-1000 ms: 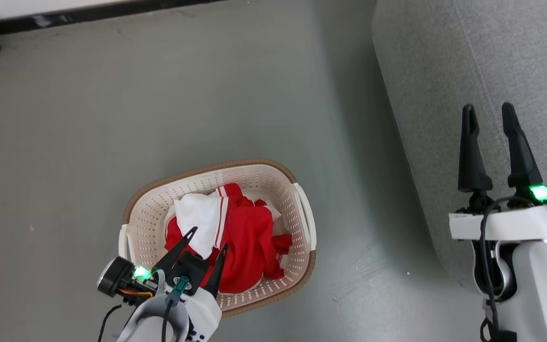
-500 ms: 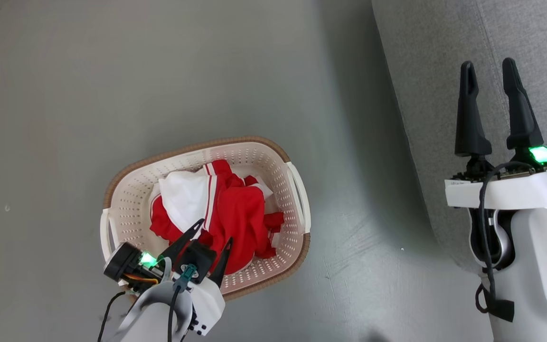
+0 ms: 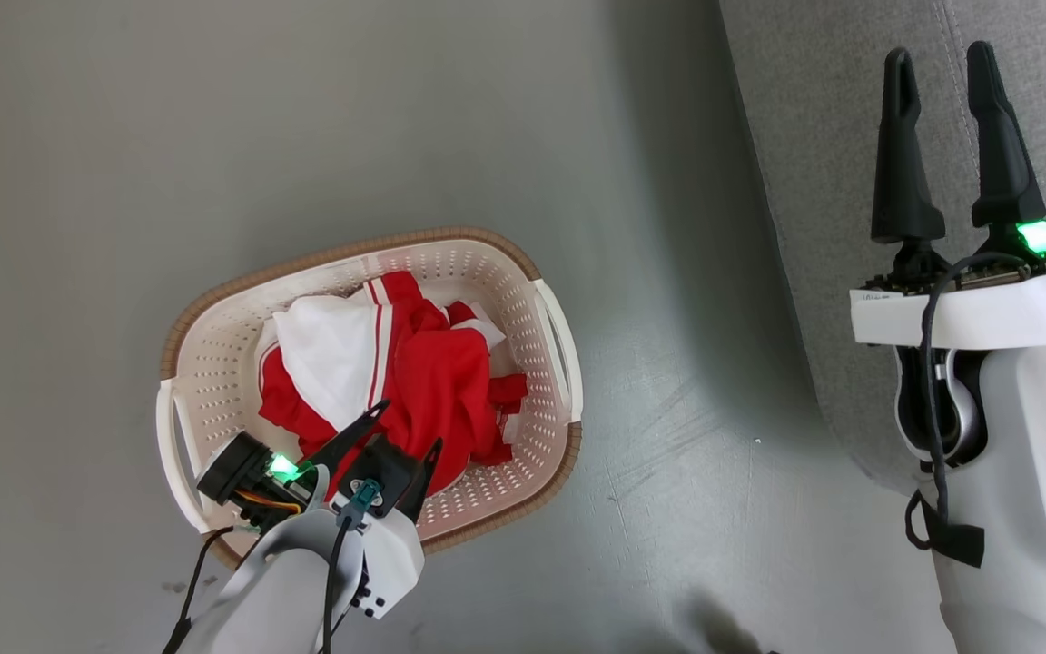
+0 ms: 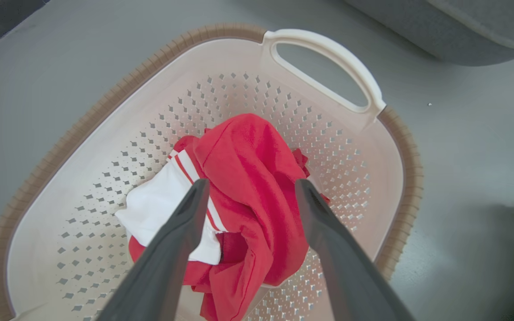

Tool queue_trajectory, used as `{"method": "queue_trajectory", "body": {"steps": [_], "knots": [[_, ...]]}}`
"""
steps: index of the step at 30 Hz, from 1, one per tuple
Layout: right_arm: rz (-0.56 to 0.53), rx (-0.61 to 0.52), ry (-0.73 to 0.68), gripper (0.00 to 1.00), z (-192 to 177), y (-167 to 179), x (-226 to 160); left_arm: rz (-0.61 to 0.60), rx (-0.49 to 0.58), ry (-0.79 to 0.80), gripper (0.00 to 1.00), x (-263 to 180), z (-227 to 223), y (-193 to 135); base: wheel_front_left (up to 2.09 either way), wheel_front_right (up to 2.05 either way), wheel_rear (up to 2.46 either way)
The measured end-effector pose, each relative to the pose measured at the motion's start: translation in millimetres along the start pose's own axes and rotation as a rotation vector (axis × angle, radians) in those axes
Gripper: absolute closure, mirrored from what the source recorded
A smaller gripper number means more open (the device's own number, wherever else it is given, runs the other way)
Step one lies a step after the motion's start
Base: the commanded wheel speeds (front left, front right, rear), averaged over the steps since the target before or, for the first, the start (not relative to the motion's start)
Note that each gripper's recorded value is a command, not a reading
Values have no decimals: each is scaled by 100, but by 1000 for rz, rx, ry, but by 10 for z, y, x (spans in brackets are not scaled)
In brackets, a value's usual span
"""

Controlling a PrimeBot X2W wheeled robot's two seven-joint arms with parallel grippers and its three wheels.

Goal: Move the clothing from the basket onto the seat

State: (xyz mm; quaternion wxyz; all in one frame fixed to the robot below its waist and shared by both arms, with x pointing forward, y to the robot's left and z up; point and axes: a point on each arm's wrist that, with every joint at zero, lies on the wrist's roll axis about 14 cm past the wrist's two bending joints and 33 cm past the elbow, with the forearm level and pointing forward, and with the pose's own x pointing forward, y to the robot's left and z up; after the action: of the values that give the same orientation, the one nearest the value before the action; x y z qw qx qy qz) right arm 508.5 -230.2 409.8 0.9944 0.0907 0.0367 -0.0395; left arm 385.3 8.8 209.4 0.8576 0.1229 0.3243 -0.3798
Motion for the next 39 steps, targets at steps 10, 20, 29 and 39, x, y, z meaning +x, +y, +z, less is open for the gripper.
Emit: {"method": "queue_trajectory", "body": {"steps": [10, 20, 29, 39], "knots": [[-15, -3, 9, 0, -72, -75, 87, -55, -6, 78, 0, 103, -228, -71, 0, 0, 0], [-28, -14, 8, 0, -102, -148, 168, -84, -8, 129, 0, 209, -385, -68, 0, 0, 0], [-29, -21, 6, 0, -133, -174, 236, -98, -17, 174, 0, 266, -539, -87, 0, 0, 0], [-44, -20, 13, 0, -176, -242, 251, -70, -3, 236, 0, 344, -699, 21, 0, 0, 0]]}}
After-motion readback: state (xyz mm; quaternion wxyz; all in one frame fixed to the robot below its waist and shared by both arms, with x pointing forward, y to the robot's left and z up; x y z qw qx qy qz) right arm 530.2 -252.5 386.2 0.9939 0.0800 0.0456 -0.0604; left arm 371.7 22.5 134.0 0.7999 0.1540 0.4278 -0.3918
